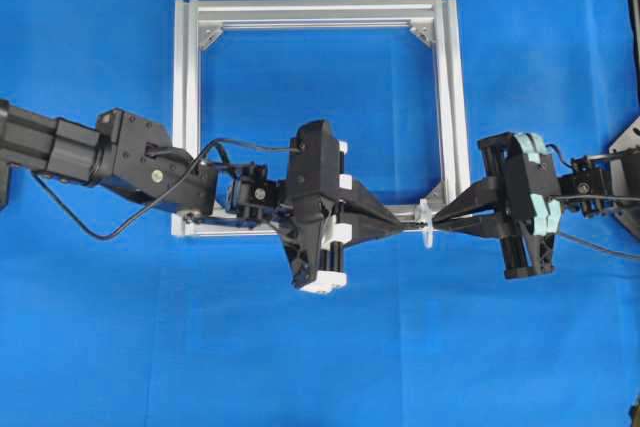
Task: Insert the wire through the string loop located on the right side.
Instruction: 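Move the left gripper down and right toward the protruding plug, then grasp the USB plug with the left gripper beyond the loop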
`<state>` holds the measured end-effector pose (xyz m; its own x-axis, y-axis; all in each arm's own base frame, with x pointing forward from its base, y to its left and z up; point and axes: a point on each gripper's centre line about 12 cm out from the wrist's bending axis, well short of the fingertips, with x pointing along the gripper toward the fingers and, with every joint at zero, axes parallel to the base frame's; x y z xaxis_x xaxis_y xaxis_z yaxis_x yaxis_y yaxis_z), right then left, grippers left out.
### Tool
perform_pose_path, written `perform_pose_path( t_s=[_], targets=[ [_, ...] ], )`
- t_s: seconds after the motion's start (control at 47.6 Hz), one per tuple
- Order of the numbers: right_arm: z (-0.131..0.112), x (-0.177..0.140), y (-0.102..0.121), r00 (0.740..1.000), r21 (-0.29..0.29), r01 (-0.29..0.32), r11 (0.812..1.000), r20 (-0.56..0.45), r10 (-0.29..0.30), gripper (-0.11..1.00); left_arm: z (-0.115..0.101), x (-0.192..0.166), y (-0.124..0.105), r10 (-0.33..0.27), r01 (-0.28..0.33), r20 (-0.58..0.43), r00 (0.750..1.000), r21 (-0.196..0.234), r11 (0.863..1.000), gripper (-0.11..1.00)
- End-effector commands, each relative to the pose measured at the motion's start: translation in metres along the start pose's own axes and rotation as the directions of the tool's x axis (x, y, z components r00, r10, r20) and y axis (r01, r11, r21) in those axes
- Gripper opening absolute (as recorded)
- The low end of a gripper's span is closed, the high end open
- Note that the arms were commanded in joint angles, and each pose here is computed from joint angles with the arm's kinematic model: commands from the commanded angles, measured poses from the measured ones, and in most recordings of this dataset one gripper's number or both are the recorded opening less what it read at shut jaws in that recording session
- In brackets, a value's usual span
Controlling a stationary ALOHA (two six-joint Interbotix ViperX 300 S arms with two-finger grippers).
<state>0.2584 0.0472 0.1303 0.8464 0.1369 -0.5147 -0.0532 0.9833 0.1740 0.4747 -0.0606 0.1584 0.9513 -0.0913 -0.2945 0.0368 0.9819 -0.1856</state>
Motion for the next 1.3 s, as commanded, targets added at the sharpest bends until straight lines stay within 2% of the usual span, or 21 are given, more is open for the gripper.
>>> perform_pose_path(
  t_s=[0.0, 0.378, 0.42, 0.483, 0.672, 0.756, 0.965, 1.28],
  targets=[
    [0.007, 0.001, 0.002, 1.0, -0.001, -0.005, 1.0, 0.027, 0.005, -0.02, 0.017, -0.001, 0.0, -0.002, 0.002, 0.042, 0.999, -0.001, 1.0, 0.0],
    [0.007, 0.001, 0.002, 1.0, -0.003, -0.007, 1.0, 0.027, 0.007, -0.02, 0.014, 0.002, 0.0, -0.002, 0.002, 0.009, 1.0, 0.014, 1.0, 0.01],
    [0.007, 0.001, 0.002, 1.0, -0.005, -0.007, 1.0, 0.027, 0.007, -0.02, 0.014, 0.003, 0.0, -0.002, 0.002, 0.009, 1.0, 0.014, 1.0, 0.04],
    [0.007, 0.001, 0.002, 1.0, -0.005, -0.007, 1.0, 0.027, 0.007, -0.02, 0.015, 0.004, 0.0, -0.003, 0.002, 0.014, 1.0, 0.014, 1.0, 0.16],
    [0.007, 0.001, 0.002, 1.0, -0.003, -0.007, 1.0, 0.027, 0.007, -0.02, 0.019, 0.006, -0.001, -0.004, 0.004, 0.023, 1.0, 0.012, 1.0, 0.73],
    [0.007, 0.001, 0.002, 1.0, -0.005, -0.006, 1.0, 0.025, 0.007, -0.02, 0.017, 0.008, -0.001, -0.004, 0.004, 0.02, 1.0, 0.012, 1.0, 0.89],
    [0.007, 0.001, 0.002, 1.0, -0.006, -0.007, 1.0, 0.025, 0.007, -0.02, -0.01, 0.024, 0.004, 0.006, -0.006, -0.034, 0.999, 0.014, 1.0, 0.87],
    [0.007, 0.001, 0.002, 1.0, -0.005, -0.007, 1.0, 0.027, 0.007, -0.02, -0.024, 0.03, 0.005, 0.01, -0.009, -0.059, 0.998, 0.016, 1.0, 0.87]
  ],
)
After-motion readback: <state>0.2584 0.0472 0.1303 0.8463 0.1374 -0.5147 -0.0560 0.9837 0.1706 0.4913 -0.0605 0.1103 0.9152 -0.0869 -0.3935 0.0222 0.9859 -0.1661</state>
